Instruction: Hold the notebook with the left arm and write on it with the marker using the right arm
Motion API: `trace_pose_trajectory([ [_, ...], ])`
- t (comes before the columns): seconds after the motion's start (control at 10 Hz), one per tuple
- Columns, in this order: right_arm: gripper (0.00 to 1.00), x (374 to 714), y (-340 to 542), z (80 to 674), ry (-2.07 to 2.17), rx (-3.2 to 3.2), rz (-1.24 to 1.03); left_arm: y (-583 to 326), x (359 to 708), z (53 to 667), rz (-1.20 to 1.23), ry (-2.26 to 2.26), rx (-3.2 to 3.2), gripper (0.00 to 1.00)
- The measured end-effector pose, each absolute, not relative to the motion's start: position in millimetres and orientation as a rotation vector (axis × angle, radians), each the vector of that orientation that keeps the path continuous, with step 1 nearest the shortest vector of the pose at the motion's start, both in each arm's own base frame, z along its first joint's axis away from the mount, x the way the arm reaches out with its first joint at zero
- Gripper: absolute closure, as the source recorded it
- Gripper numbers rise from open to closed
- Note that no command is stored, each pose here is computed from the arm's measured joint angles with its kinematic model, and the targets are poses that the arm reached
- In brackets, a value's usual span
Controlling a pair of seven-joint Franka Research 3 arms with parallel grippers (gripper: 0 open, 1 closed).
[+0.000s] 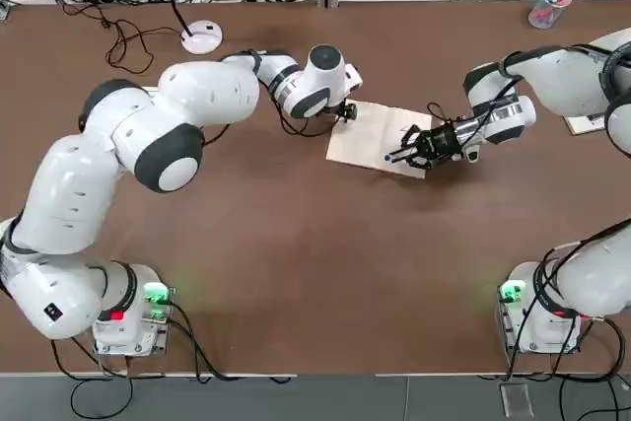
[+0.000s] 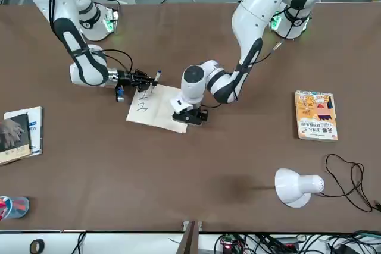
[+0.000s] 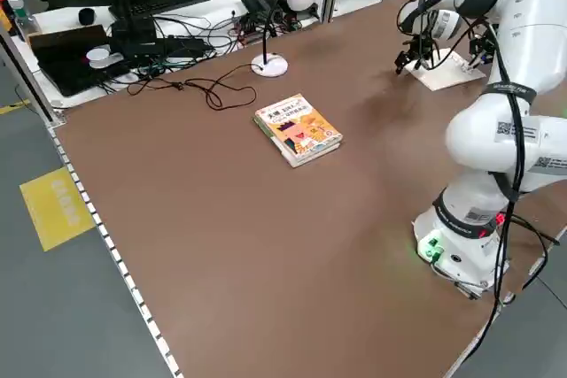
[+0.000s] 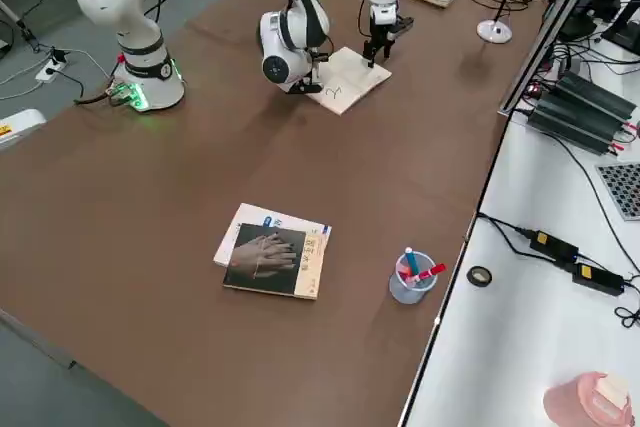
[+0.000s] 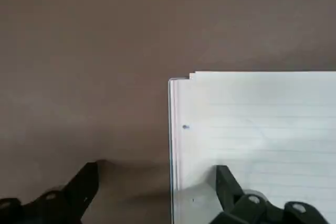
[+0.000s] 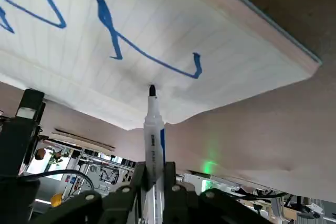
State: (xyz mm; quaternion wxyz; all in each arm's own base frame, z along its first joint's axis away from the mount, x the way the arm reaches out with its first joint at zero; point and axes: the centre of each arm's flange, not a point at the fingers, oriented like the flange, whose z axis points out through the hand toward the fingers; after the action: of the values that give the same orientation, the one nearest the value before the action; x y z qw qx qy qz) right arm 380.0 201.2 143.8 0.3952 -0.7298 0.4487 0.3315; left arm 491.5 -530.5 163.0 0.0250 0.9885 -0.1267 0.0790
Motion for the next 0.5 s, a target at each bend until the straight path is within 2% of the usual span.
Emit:
trace_pose_trajectory([
  [0.5, 0.83, 378.6, 205.0, 144.2, 1.134, -1.847, 0.845, -530.5, 491.5, 163.0, 0.244, -0.392, 3.057, 0.02],
])
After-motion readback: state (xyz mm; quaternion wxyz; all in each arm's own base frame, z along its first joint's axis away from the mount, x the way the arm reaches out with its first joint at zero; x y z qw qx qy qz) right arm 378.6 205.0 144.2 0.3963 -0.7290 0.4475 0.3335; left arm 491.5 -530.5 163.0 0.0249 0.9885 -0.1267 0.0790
